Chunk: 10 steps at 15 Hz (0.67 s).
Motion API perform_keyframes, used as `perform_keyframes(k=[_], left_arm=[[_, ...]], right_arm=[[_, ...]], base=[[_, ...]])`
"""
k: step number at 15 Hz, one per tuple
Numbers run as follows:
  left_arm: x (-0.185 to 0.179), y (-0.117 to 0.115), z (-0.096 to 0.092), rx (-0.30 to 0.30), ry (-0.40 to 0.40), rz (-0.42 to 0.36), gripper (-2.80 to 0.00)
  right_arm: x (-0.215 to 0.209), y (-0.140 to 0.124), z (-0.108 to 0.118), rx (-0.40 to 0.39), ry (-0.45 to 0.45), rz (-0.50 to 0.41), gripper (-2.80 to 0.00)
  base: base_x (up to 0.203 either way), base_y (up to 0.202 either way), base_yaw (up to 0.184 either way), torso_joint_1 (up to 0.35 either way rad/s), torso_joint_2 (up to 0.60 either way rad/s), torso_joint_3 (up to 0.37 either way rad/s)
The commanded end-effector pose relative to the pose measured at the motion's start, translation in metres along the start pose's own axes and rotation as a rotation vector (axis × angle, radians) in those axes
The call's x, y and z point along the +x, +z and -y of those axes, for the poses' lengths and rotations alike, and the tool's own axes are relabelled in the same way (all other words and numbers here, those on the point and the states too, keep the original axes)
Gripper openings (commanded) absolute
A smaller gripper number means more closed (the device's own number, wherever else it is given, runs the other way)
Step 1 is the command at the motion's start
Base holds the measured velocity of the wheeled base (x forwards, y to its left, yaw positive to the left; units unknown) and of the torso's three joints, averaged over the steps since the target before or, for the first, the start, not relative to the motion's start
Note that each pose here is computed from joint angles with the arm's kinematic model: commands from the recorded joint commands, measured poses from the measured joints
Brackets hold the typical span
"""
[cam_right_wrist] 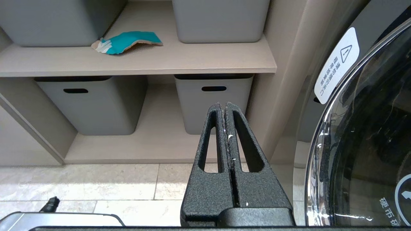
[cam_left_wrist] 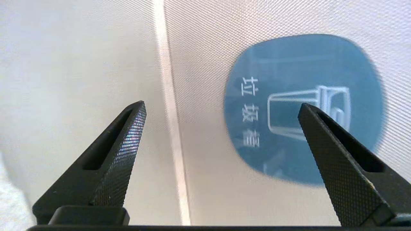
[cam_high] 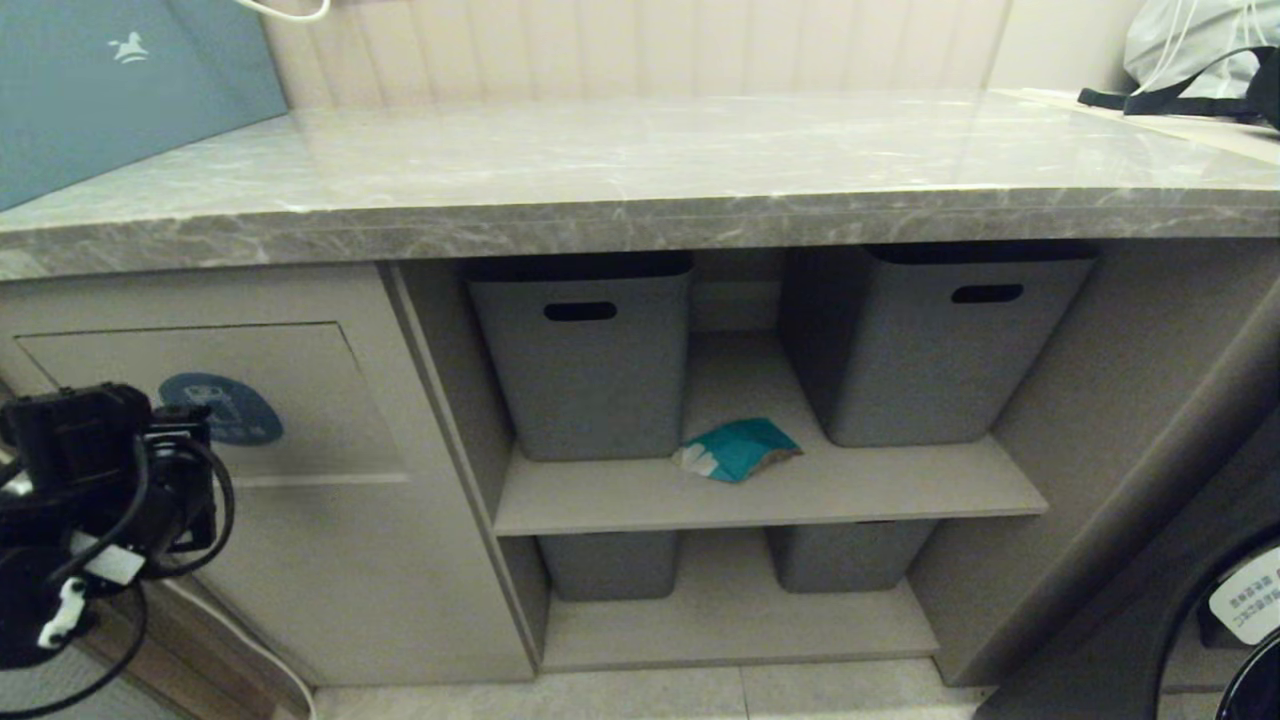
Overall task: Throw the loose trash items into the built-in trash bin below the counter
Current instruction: Put the garbage in the trash can, then pick up the garbage
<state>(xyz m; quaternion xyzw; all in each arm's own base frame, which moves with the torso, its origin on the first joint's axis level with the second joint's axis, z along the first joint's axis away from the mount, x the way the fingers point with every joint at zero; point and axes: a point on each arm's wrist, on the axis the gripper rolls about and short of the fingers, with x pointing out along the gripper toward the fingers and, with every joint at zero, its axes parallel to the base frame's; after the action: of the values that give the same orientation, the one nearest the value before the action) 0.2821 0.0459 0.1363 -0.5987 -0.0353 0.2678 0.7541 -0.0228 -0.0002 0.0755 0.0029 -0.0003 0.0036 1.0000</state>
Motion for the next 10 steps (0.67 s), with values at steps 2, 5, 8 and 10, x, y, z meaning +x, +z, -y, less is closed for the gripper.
perform_keyframes(k=[2,5,8,10], left_arm=[[-0.034,0.012,0.001,-0.016,-0.037,0.005,0.00],[-0.083,0.023,-0.017,0.033,-0.053,-0.026,0.00],[-0.138,0.033,-0.027,0.267,-0.230,-0.173,0.00],[-0.168,0.034,-0.036,0.606,-0.481,-0.393,0.00]], right_arm=[[0.000,0.000,0.000,0.000,0.000,0.001,-2.80],[0.000,0.000,0.000,0.000,0.000,0.001,-2.80],[0.000,0.000,0.000,0.000,0.000,0.001,-2.80],[0.000,0.000,0.000,0.000,0.000,0.001,-2.80]], base=[[0.000,0.000,0.000,0.000,0.00,0.000],[0.000,0.000,0.000,0.000,0.00,0.000],[0.000,0.000,0.000,0.000,0.00,0.000],[0.000,0.000,0.000,0.000,0.00,0.000]])
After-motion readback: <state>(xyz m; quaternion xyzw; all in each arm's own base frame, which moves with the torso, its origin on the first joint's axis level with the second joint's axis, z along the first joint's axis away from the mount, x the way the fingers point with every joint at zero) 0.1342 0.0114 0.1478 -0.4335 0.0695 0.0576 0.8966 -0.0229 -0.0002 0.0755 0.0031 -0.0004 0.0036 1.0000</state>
